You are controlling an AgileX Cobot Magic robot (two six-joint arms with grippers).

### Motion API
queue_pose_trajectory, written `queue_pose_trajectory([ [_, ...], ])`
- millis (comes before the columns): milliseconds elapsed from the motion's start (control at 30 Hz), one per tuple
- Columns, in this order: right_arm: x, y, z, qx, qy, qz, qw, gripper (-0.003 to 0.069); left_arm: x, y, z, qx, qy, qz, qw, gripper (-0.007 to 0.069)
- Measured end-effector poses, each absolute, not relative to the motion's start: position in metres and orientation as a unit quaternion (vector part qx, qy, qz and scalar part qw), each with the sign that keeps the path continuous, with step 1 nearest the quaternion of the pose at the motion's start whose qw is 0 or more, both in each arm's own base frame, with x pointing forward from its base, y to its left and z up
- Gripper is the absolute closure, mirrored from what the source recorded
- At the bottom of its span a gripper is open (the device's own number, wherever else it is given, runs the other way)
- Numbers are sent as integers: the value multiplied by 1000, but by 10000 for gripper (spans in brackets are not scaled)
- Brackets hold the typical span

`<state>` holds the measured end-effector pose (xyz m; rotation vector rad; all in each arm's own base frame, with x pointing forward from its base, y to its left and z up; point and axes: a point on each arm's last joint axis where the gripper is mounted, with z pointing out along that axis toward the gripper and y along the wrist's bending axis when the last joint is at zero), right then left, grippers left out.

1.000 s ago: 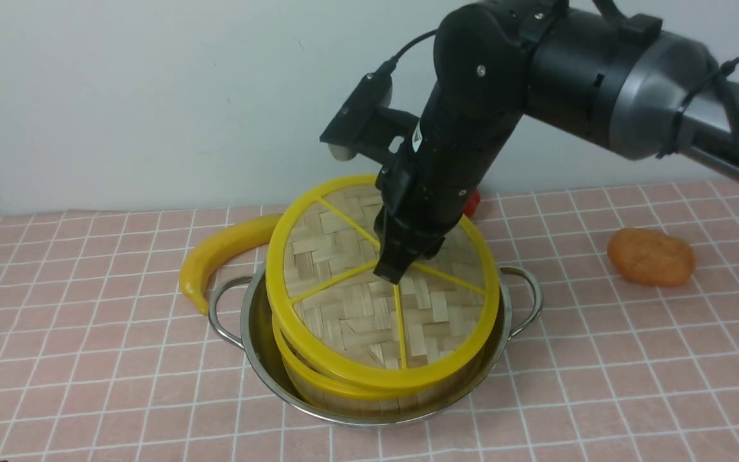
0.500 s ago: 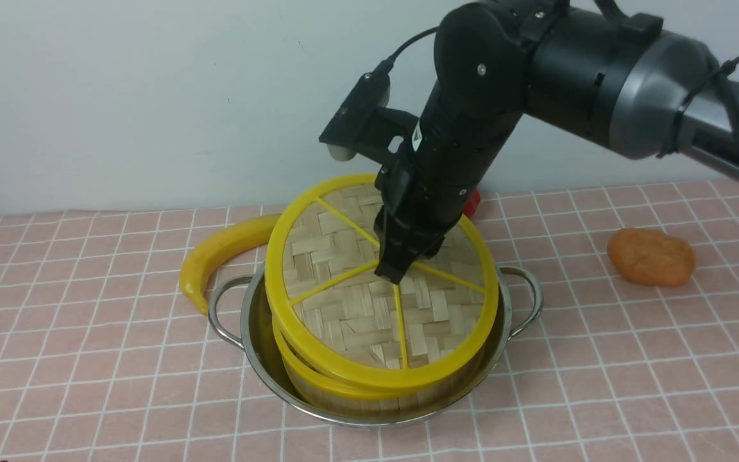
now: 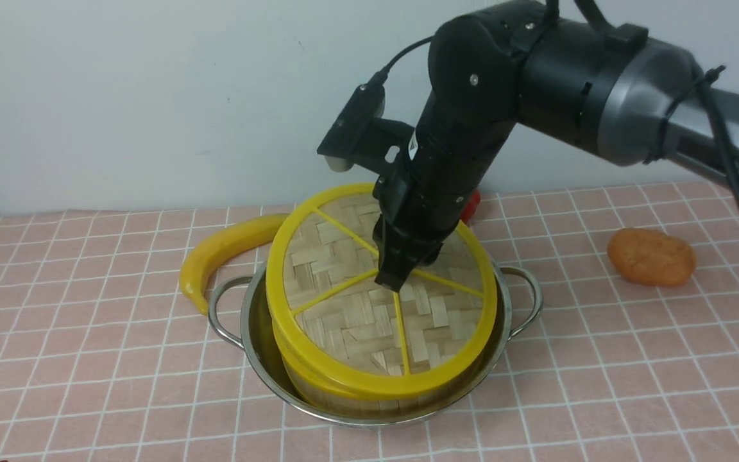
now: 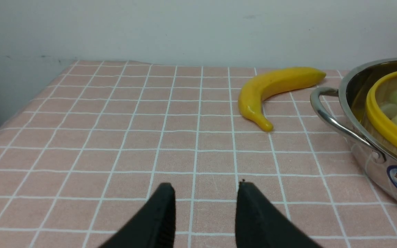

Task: Place the steamer in the pot on the pink tablecloth, and put the lid on the steamer.
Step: 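Place the bamboo steamer lid onto the steamer basket in the pot with the right gripper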

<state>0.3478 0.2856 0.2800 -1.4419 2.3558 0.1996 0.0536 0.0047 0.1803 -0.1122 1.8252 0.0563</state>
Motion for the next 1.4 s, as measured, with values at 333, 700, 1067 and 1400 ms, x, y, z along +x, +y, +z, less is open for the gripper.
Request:
queue_pose_trajectory([
  [333,352,289,278,-517,829,73,202,515,54,5,180,-49,791,24,610,382],
  [700,357,293,264,-521,827,73,198,515,54,5,180,-49,791,24,610,382],
  [1067,356,293,266,-522,827,73,198,515,54,5,180,-49,791,24,610,382],
  [1400,358,294,267,-522,822,74,215,515,54,5,180,-49,791,24,610,382],
])
